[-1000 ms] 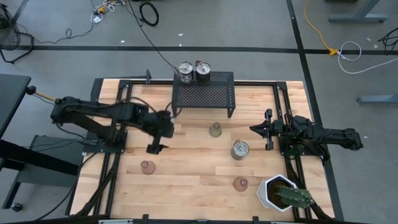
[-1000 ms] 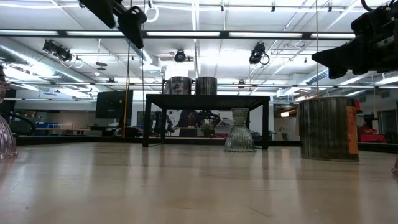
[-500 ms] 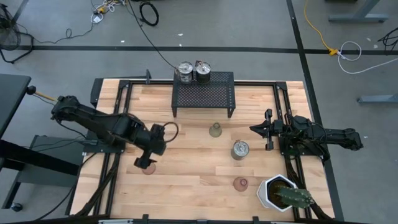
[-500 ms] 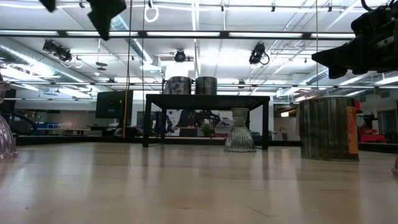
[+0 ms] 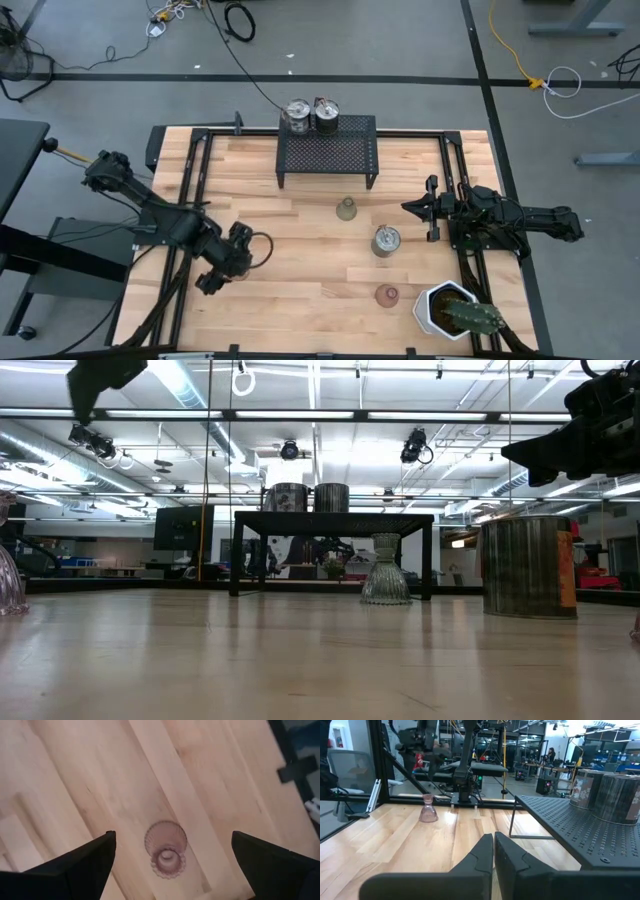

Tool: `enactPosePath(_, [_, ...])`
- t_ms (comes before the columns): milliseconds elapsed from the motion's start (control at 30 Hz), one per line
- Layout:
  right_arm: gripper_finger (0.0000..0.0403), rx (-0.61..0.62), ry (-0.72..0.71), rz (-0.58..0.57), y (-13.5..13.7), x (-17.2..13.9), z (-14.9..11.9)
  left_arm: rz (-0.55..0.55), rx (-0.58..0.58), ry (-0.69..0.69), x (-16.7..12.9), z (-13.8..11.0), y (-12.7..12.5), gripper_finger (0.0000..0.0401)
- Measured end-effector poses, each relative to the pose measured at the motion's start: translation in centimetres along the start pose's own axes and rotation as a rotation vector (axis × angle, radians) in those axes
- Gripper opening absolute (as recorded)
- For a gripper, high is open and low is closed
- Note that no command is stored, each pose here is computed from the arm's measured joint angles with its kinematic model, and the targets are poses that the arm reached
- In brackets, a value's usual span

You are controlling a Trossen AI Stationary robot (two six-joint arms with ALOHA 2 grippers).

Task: Pick & Place candle stick holders
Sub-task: Put the left pink vase candle holder on the shelf

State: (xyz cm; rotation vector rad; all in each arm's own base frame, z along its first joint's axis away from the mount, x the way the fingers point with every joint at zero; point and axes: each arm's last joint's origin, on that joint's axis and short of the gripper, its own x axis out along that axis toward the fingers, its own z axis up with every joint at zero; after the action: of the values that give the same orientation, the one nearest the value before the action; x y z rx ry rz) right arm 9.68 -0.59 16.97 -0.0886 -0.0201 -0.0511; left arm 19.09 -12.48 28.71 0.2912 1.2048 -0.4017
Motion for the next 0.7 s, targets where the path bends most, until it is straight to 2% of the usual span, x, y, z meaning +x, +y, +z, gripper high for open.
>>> enactPosePath(167, [0.0020, 0.000, 0.000, 0.000, 0.0, 0.0, 0.0, 0.017, 0.016, 0.045, 1.5, -1.4, -0.7, 0.0397])
enactPosePath(400, [0.0020, 0.000, 0.000, 0.000, 0.0, 0.0, 0.0, 0.034, -0.036, 0.106, 3.5, -3.0, -0.7, 0.0397])
enactPosePath(700, [0.0020, 0.000, -0.001, 0.000, 0.0, 0.0, 0.0, 0.062, -0.118, 0.073, 5.3, -3.6, -0.6, 0.0397])
